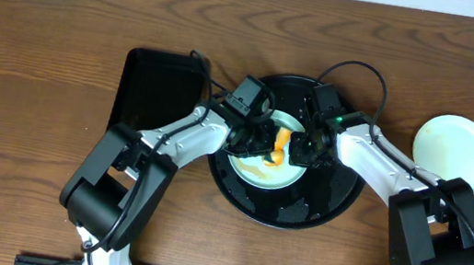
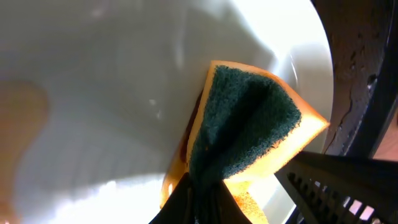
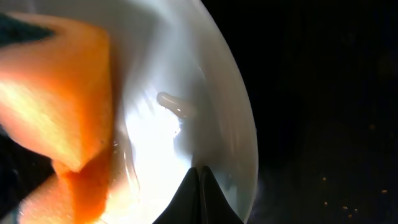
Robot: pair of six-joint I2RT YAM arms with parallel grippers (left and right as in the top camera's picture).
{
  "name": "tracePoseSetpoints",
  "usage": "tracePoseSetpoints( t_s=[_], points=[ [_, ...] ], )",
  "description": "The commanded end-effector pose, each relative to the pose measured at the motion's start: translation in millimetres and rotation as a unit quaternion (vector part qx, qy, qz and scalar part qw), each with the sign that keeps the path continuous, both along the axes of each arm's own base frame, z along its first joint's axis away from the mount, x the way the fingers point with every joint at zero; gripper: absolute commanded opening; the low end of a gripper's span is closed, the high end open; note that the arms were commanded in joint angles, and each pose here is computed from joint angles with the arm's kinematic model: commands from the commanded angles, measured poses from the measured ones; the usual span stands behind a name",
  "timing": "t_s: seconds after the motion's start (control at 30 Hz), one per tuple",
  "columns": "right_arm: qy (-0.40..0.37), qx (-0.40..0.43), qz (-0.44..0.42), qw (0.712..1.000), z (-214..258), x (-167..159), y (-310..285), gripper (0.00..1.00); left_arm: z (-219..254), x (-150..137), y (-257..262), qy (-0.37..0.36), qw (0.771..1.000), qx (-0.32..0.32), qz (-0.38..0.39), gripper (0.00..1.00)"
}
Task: Clean dirty plates on tray and stack at the side
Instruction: 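Scrub the remaining pale blue plate with the sponge in the left gripper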
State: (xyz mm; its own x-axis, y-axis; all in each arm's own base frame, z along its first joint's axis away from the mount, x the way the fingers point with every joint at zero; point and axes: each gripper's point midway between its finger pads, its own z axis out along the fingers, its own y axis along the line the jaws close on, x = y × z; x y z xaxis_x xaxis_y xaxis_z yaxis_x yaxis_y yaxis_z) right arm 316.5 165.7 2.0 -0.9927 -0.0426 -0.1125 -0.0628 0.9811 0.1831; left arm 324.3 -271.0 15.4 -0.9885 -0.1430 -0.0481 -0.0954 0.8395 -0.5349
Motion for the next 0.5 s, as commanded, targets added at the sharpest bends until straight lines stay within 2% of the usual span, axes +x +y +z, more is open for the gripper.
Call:
tracePoseSetpoints(
  t_s=[0.0, 0.27, 0.47],
  points=[
    [0.021, -0.014, 0.007, 1.000, -15.0, -8.2, -2.0, 0.01, -14.8, 18.1, 37.3, -0.005, 0.997, 0.052, 0.054, 0.07],
    [0.023, -0.015, 0.007, 1.000, -15.1, -8.8, -2.9, 0.01, -3.3, 26.7, 70.8, -0.007, 0.993, 0.077, 0.088, 0.07],
    [0.019, -0.015, 0.007, 1.000, -14.0, -7.0, -2.6, 0.01, 46.1, 22.4, 76.1, -0.062, 0.994, 0.074, 0.051, 0.08]
  ],
)
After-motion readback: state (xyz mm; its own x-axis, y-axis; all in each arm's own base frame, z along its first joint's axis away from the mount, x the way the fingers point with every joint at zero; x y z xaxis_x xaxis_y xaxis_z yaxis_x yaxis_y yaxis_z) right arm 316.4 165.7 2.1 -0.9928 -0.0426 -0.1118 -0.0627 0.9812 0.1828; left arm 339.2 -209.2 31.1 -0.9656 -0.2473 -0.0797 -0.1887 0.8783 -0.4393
